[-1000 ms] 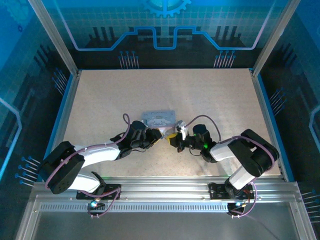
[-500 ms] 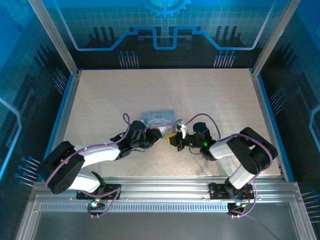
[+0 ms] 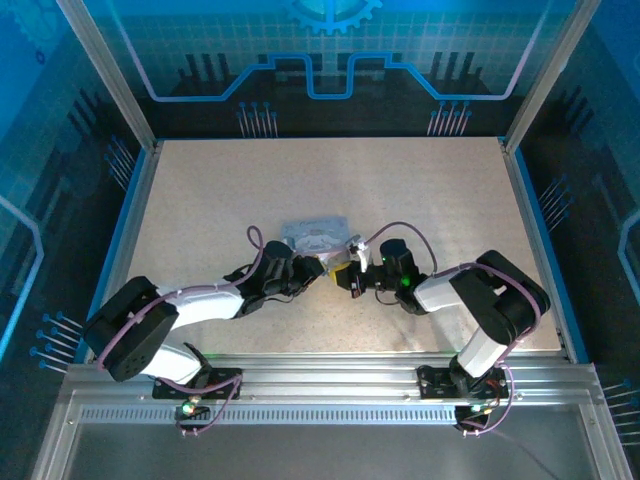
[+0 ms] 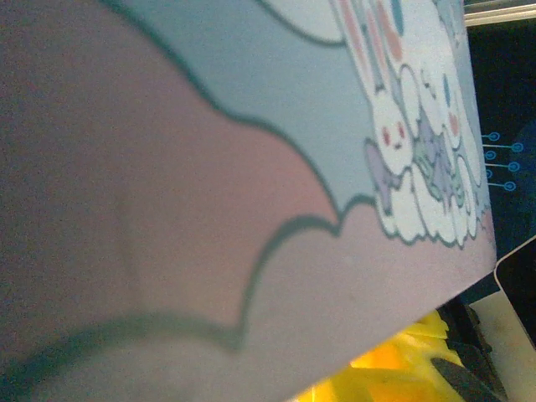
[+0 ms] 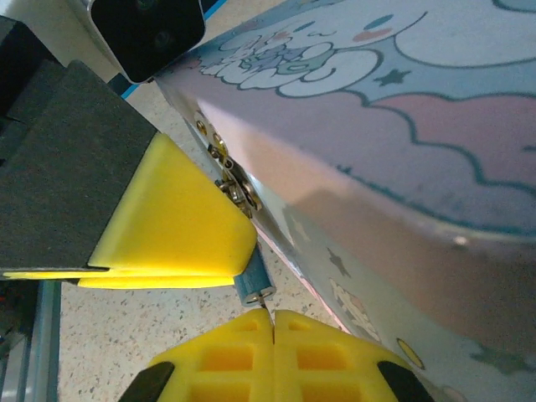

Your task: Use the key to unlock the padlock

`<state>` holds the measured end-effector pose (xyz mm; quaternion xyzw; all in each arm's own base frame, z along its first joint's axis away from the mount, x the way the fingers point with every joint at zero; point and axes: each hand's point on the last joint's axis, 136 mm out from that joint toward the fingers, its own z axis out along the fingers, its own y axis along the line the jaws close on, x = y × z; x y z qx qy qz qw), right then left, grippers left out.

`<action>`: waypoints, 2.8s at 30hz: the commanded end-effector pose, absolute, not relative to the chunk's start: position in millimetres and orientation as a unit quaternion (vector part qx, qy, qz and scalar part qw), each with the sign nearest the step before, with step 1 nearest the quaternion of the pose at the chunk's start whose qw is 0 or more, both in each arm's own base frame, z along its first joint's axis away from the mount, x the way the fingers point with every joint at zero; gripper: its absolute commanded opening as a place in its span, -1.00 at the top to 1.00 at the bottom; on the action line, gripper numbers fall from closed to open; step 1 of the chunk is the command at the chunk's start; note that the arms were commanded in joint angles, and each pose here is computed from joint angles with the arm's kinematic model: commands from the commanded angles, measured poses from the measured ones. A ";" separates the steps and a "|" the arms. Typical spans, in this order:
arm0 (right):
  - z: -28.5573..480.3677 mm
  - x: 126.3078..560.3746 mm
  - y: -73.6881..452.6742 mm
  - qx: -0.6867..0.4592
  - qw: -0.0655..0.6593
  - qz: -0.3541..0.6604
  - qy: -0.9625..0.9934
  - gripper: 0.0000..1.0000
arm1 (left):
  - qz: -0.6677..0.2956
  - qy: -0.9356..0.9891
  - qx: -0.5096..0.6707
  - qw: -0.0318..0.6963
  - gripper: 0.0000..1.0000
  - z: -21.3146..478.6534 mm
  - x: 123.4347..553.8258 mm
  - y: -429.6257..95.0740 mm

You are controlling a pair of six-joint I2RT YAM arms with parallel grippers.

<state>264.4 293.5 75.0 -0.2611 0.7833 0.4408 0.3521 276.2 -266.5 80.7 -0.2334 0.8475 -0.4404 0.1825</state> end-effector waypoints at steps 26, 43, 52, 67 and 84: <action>24.0 205.3 291.0 -0.143 0.261 0.428 0.854 0.99 | -0.487 0.835 -0.207 0.151 0.09 72.4 251.8 -281.8; 46.7 204.8 295.6 -0.050 0.225 0.478 0.848 0.99 | -0.474 0.834 -0.238 0.148 -0.15 67.1 226.7 -253.3; 52.1 204.8 300.8 -0.031 0.202 0.488 0.849 0.98 | -0.491 0.824 -0.240 0.149 0.06 66.4 230.9 -269.0; 55.0 206.5 302.2 -0.014 0.196 0.495 0.847 0.97 | -0.483 0.820 -0.258 0.165 0.12 64.8 239.0 -279.6; 63.6 210.6 305.4 0.009 0.196 0.515 0.835 0.94 | -0.515 0.792 -0.281 0.169 0.36 61.1 243.2 -297.8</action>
